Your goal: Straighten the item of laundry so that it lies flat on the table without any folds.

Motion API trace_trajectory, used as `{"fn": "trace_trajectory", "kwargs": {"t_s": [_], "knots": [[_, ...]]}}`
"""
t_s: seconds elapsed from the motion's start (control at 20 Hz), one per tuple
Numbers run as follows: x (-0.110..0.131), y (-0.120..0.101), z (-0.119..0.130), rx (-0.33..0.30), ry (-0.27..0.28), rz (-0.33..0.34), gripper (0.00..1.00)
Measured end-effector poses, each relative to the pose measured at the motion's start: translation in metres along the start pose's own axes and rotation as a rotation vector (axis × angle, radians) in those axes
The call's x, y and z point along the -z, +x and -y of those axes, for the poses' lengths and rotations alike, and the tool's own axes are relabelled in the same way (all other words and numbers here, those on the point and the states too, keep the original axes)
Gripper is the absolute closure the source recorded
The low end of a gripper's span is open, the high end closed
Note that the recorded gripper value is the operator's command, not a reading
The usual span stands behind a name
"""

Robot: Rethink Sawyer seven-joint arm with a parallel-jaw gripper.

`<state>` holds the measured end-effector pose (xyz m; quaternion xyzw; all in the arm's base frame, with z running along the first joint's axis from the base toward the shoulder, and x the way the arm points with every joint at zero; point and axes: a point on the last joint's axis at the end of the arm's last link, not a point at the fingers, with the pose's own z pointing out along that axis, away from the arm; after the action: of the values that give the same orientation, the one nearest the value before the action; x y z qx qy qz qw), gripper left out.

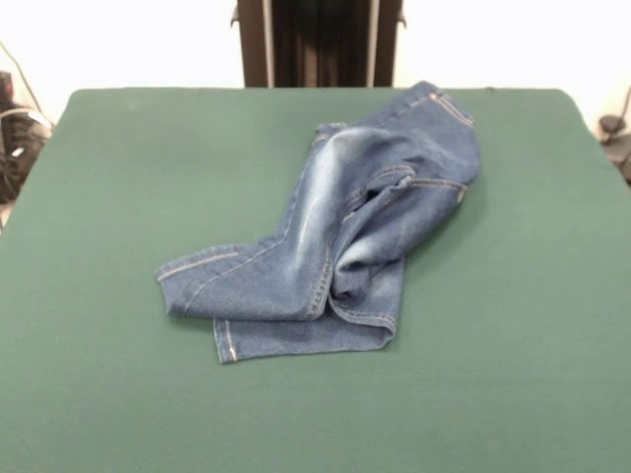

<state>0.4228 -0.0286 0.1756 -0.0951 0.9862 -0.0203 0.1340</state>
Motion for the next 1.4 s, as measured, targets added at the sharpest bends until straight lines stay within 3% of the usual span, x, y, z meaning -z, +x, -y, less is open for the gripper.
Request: {"fn": "trace_trajectory", "kwargs": {"t_s": [0.45,0.95,1.4], "knots": [[0.004,0.004,0.028,-0.047,0.027,0.011,0.00],[-0.026,0.021,0.006,0.057,-0.019,-0.016,0.00],[-0.053,0.031,-0.005,0.079,-0.054,-0.044,0.00]]}}
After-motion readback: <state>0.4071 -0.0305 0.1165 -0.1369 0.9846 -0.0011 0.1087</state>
